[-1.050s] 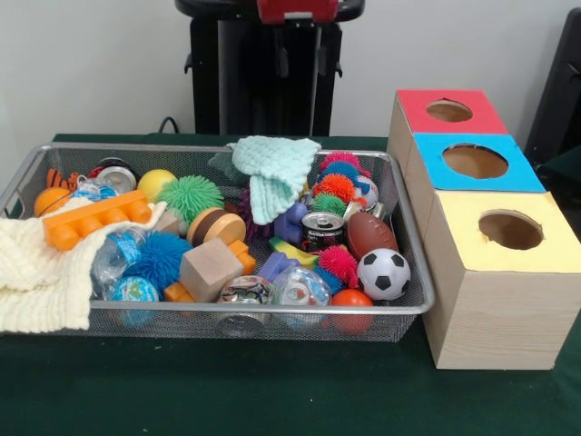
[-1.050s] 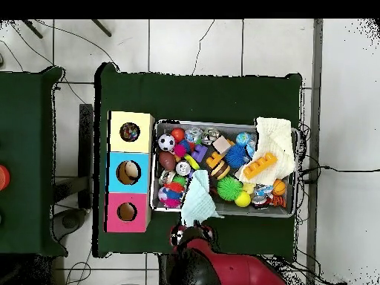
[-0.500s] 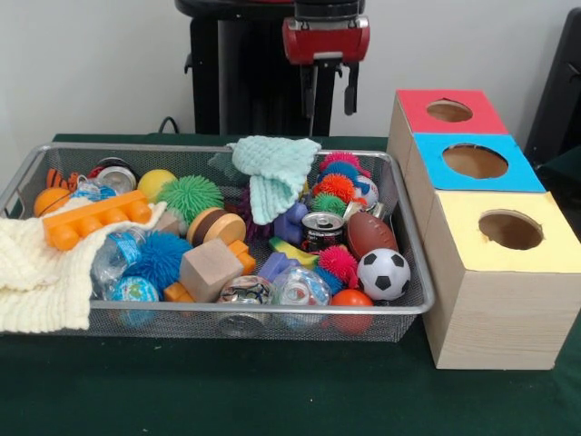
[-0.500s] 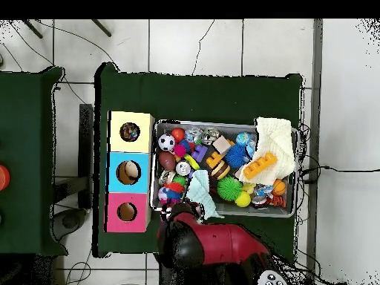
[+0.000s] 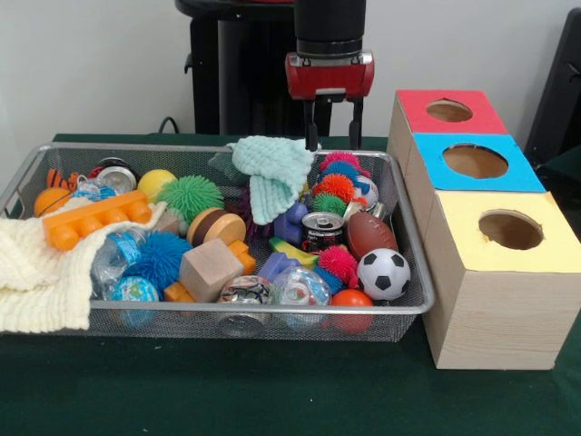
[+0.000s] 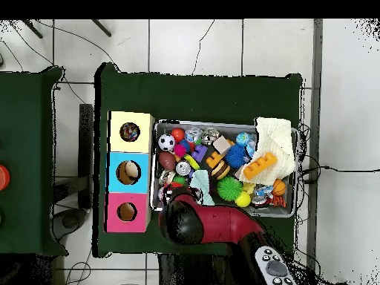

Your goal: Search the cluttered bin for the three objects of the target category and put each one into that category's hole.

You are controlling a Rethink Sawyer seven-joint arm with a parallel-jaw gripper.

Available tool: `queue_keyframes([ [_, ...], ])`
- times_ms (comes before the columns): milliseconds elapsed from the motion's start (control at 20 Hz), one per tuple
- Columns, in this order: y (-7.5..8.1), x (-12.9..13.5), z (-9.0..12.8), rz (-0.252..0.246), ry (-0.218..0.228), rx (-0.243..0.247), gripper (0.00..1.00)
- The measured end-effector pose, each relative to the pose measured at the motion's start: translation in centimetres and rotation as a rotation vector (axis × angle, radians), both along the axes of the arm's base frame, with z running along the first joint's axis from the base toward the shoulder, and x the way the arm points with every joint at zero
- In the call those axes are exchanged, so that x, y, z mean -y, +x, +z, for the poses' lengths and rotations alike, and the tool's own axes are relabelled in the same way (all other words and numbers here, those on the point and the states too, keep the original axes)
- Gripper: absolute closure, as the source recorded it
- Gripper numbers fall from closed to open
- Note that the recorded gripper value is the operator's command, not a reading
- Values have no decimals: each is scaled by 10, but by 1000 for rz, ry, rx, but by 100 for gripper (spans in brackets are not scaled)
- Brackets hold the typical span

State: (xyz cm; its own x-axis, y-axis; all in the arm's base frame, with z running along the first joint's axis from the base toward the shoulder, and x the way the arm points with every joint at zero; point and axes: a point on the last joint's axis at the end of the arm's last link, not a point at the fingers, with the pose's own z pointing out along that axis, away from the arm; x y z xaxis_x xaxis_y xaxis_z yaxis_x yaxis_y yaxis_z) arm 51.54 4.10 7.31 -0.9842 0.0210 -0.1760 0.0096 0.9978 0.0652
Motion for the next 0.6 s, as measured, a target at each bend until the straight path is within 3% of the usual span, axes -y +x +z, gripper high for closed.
queue_keyframes([
  [200, 12, 3, -7, -21, 6, 4, 0],
  [600, 54, 9, -22, -34, -16, 50, 0],
])
